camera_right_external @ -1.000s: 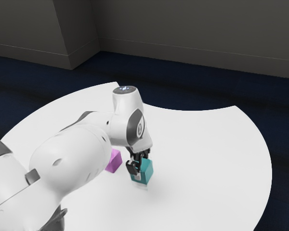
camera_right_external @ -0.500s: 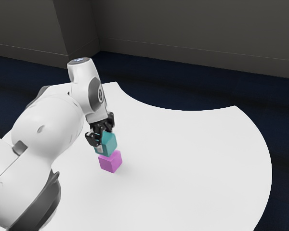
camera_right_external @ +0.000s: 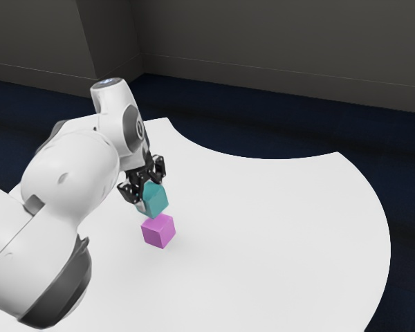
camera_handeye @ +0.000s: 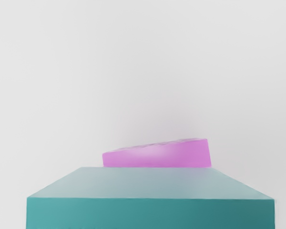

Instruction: Pick up the blue block with one arm, and put the blue block on the pink block with one arm

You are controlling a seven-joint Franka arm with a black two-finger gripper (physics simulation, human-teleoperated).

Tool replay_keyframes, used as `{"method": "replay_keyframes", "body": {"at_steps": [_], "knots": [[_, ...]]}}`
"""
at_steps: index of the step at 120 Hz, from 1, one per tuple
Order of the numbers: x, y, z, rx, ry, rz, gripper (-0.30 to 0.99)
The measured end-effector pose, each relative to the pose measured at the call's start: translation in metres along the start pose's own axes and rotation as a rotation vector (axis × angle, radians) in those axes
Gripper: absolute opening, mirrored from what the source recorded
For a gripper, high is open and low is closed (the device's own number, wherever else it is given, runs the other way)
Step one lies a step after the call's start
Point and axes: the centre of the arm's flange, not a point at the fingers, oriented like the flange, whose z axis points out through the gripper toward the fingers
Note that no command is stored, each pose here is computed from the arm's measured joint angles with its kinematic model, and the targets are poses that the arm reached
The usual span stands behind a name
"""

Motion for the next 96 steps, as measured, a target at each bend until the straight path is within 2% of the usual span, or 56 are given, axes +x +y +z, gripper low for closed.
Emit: {"method": "replay_keyframes", "body": {"at_steps": [39, 96], "knots": [[0.012, 0.004, 0.025, -0.052, -0.002, -0.094, 0.38], [0.007, 0.004, 0.025, -0.063, -0.021, -0.204, 0.38]]}}
